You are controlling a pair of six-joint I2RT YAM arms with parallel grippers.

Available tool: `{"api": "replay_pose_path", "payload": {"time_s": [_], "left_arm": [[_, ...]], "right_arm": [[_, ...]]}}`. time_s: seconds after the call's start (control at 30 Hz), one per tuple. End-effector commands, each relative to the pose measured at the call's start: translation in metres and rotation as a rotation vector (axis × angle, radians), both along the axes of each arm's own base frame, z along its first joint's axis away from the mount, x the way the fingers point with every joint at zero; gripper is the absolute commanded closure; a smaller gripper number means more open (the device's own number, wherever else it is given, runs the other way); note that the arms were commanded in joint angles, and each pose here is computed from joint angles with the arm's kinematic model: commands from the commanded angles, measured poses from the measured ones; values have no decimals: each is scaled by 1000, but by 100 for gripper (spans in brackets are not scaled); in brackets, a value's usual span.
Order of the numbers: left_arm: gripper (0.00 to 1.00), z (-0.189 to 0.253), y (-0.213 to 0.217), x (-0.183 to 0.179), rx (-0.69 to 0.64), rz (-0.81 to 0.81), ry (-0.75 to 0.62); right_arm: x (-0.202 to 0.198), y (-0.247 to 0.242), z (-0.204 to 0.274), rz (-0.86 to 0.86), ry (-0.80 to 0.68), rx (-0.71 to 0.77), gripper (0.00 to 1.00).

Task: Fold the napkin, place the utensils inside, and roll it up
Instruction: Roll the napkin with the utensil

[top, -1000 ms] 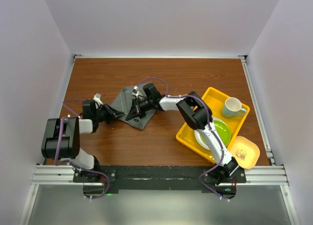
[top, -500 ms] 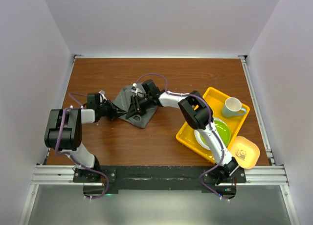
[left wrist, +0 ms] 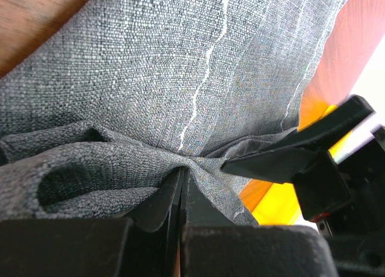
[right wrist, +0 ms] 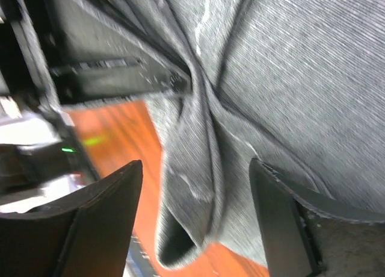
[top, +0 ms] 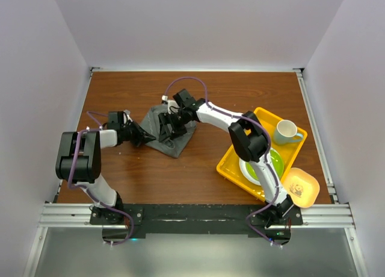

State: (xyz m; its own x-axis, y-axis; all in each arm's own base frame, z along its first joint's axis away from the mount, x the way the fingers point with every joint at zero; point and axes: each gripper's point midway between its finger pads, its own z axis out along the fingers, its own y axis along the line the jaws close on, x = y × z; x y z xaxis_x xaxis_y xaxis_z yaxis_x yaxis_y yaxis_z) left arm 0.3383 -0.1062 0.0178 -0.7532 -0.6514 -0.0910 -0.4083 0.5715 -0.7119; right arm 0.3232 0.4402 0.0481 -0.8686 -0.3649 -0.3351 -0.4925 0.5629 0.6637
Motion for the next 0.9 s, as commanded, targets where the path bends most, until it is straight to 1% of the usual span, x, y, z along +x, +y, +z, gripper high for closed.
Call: {"api": "replay_pose_path", "payload": {"time_s": [0.0, 0.07, 0.1, 0.17, 0.27, 0.33, 0.43, 0.47, 0.67, 0.73, 0.83, 0.87], "left_arm": [[100, -52, 26, -32, 189, 6, 168], [100, -52, 26, -32, 188, 4, 170], [100, -52, 26, -32, 188, 2, 171], [100, -52, 26, -32, 187, 0, 172], [100, -52, 25, -32, 187, -6, 171], [100, -53, 25, -32, 187, -9, 173], [100, -51, 24, -30, 185, -24, 163], [100, -50, 24, -30, 186, -28, 160], [100, -45, 27, -22, 203, -44, 144], [100, -46, 26, -22, 200, -46, 146], [100, -46, 24, -23, 195, -53, 147], [100, -48, 25, -24, 197, -52, 154]], "right_arm": [[-7, -12, 23, 102, -253, -118, 21], [-18, -11, 18, 158, -297, -168, 21], [-16, -13, 13, 155, -326, -209, 21], [-23, -9, 9, 176, -345, -227, 21], [-23, -9, 5, 159, -347, -254, 23], [-21, -13, 2, 130, -350, -271, 28], [-17, -16, 9, 107, -371, -279, 45], [-17, -15, 15, 105, -377, -262, 46], [-21, -14, 12, 81, -314, -221, 41], [-20, -15, 9, 71, -287, -215, 42], [-20, -16, 8, 50, -231, -187, 52], [-19, -18, 8, 40, -220, -178, 53]]}}
